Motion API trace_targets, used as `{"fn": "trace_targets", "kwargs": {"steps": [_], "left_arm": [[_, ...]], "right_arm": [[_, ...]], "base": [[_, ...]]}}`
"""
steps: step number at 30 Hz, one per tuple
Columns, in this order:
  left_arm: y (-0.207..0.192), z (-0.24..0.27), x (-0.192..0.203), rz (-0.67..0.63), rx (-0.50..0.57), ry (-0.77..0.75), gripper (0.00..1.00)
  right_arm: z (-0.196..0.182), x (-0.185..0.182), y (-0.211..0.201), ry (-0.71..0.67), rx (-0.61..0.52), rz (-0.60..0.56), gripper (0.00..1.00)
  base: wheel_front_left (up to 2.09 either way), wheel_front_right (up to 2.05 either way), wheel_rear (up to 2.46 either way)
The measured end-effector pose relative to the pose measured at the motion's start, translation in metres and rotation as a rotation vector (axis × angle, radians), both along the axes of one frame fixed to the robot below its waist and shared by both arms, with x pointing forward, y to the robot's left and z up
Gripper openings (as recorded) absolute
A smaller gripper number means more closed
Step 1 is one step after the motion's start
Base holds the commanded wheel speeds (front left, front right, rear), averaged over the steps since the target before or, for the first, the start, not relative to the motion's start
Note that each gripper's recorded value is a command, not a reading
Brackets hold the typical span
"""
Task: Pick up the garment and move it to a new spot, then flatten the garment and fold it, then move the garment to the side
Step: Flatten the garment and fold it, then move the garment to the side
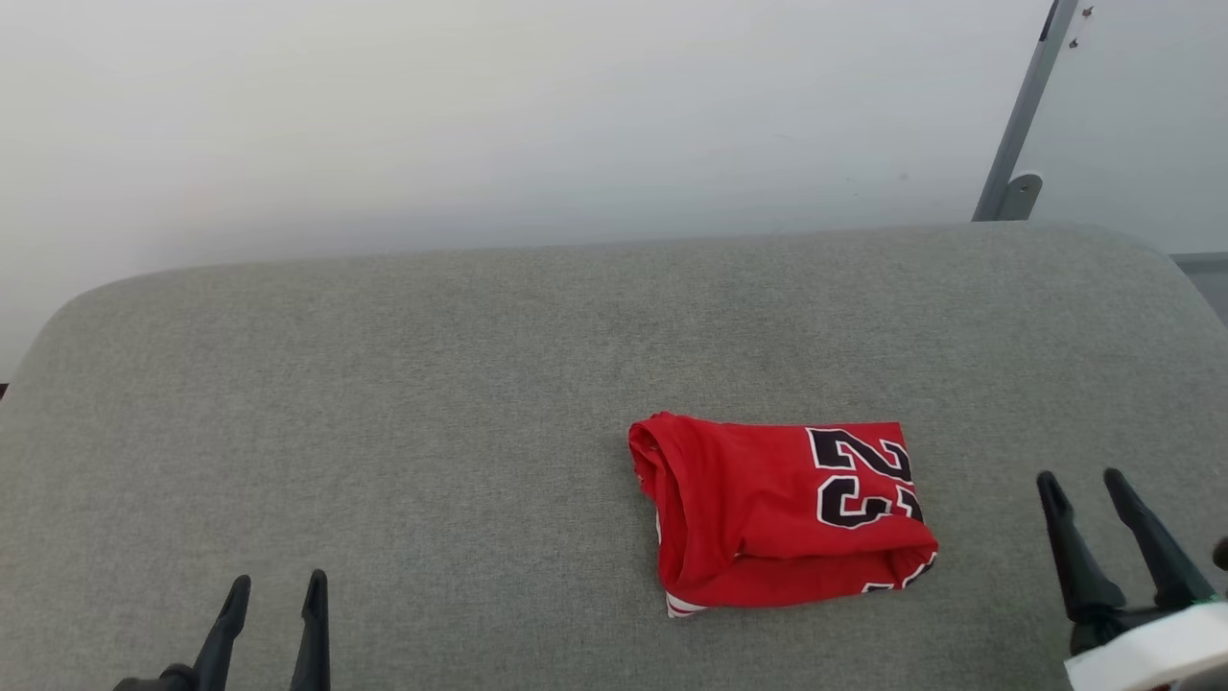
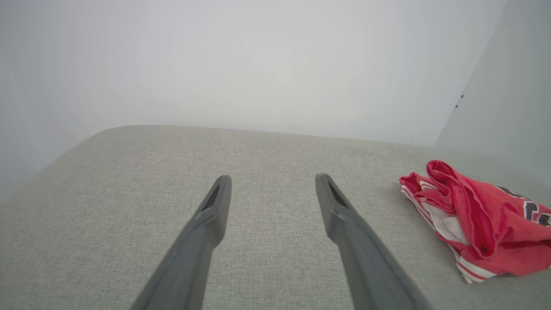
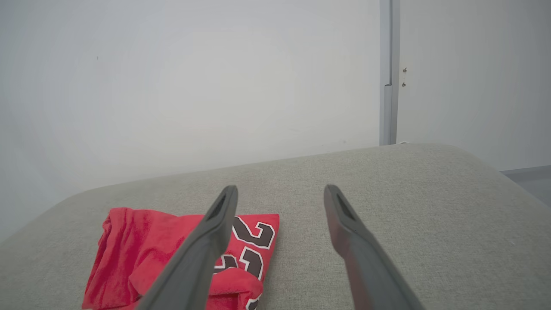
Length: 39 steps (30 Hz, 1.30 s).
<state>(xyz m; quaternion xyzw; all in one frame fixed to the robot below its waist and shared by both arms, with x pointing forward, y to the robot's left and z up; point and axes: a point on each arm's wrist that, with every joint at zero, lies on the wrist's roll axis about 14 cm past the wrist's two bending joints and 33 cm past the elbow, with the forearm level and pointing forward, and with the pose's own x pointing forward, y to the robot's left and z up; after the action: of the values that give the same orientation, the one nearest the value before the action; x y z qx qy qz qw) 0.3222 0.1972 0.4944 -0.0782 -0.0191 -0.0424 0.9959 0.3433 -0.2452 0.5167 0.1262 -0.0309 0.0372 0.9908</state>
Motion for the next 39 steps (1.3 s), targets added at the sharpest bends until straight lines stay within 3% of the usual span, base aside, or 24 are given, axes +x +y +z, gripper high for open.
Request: {"fn": "trace_targets", "kwargs": {"steps": [39], "left_arm": [[-0.003,0.009,-0.005,0.031,-0.029,-0.028,1.0]], "right_arm": [[-0.002,-0.008,0.006,0.026,0.03,-0.026,1.0]], "base": [[0.0,0.0,0.0]]}}
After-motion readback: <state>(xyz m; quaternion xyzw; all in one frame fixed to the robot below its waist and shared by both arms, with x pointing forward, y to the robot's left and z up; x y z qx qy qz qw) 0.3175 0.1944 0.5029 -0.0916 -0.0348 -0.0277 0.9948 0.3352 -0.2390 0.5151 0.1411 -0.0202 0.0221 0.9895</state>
